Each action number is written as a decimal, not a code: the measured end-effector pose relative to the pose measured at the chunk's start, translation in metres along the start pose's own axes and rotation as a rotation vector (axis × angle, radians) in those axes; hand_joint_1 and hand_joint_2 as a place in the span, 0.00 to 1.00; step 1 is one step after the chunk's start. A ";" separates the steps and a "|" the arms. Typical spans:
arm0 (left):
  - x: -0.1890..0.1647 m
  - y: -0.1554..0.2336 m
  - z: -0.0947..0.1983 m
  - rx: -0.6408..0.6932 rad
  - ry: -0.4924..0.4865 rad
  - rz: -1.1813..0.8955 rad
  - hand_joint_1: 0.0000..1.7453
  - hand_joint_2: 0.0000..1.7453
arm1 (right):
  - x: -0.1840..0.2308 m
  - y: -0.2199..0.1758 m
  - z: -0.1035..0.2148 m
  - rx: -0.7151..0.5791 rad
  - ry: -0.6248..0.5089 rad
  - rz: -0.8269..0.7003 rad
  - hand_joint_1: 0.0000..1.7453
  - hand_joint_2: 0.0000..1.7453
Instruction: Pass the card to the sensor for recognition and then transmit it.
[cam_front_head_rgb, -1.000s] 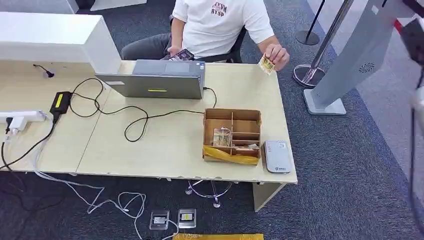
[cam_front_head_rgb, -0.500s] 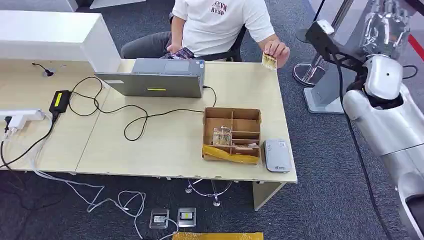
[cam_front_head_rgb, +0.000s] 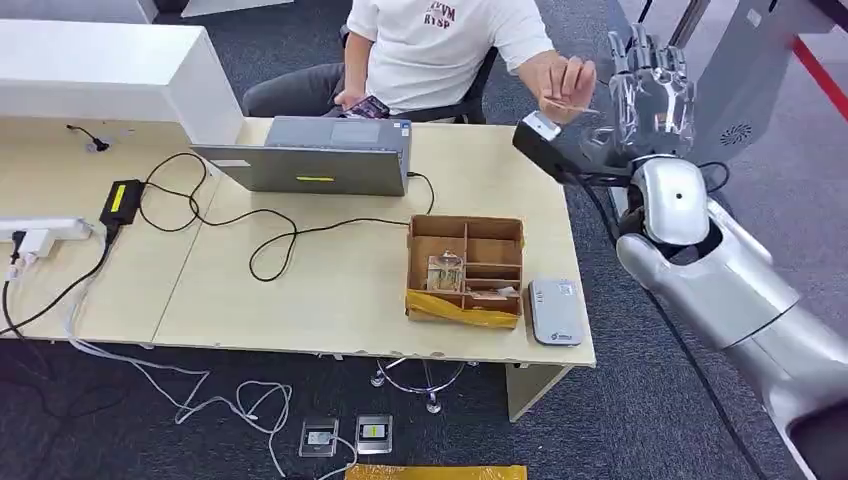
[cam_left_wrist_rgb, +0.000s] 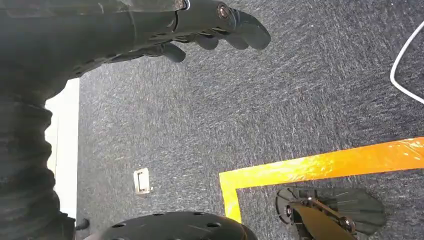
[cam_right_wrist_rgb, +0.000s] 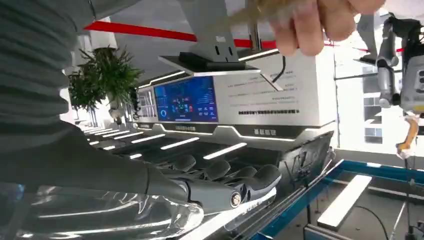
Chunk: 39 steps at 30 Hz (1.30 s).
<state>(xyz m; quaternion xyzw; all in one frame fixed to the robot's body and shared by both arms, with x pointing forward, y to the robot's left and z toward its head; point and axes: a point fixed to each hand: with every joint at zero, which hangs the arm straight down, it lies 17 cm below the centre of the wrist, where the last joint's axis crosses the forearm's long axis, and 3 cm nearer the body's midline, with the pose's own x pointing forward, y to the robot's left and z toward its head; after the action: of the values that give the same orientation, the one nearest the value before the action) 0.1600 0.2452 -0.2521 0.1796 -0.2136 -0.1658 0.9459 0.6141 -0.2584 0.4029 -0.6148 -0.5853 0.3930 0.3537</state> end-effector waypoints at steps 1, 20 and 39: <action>0.000 0.000 0.000 0.000 0.000 0.000 0.00 1.00 | 0.002 0.000 0.001 0.000 -0.006 0.002 0.00 1.00; -0.001 -0.005 0.002 -0.008 0.014 0.022 0.00 1.00 | 0.047 0.022 0.028 0.021 -0.133 -0.025 1.00 1.00; -0.003 -0.009 0.004 -0.015 0.031 0.039 0.00 1.00 | 0.077 0.035 0.038 0.063 -0.204 -0.056 1.00 1.00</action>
<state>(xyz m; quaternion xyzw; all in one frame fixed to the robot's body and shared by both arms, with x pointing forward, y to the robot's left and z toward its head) 0.1533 0.2378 -0.2538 0.1710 -0.2012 -0.1461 0.9534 0.5959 -0.1849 0.3498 -0.5437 -0.6224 0.4617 0.3222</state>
